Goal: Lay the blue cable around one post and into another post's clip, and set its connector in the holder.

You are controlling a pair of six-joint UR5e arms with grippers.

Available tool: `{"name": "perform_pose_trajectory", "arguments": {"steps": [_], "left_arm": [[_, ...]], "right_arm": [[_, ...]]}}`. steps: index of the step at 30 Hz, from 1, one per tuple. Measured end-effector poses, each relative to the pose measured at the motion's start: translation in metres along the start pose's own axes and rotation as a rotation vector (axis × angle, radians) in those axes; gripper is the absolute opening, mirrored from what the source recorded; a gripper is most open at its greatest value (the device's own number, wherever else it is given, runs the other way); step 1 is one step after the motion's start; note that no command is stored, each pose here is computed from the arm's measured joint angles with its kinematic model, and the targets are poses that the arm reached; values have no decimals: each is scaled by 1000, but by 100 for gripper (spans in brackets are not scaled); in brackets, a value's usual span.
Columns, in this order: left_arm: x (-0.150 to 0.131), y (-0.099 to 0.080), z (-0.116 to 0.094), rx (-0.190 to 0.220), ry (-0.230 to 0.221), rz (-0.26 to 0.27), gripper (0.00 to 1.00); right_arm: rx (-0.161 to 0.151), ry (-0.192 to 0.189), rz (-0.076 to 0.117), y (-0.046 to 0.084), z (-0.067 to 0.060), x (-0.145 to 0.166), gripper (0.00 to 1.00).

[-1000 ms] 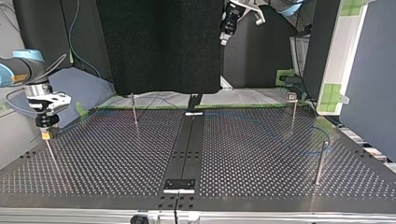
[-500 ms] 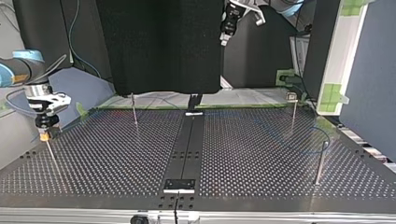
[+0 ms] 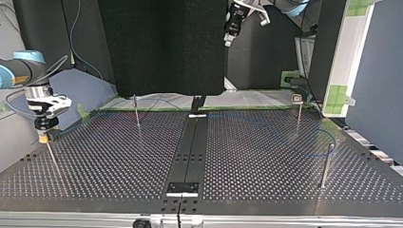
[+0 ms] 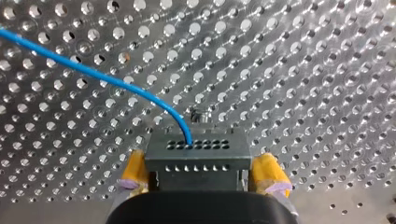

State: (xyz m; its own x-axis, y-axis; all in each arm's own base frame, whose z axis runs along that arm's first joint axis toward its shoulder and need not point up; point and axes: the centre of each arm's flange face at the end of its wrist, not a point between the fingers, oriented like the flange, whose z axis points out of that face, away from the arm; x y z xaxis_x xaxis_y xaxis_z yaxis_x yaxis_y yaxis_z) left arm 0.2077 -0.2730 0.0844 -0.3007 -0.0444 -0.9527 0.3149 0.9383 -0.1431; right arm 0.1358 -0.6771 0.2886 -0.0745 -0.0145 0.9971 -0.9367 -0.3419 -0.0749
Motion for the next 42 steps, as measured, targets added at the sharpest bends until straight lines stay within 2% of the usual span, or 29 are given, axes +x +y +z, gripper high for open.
{"name": "perform_pose_trajectory", "arguments": {"steps": [8,18,37,42], "left_arm": [[0,0,0,-1,0,2,95],[0,2,-1,-21,1,13,95],[0,3,-1,-24,0,18,95],[0,3,-1,-27,-1,18,95]], "right_arm": [[-9,-4,0,0,0,0,99],[-15,-2,0,1,0,0,99],[-47,-4,1,4,-1,0,99],[-69,-2,1,7,-1,0,99]]}}
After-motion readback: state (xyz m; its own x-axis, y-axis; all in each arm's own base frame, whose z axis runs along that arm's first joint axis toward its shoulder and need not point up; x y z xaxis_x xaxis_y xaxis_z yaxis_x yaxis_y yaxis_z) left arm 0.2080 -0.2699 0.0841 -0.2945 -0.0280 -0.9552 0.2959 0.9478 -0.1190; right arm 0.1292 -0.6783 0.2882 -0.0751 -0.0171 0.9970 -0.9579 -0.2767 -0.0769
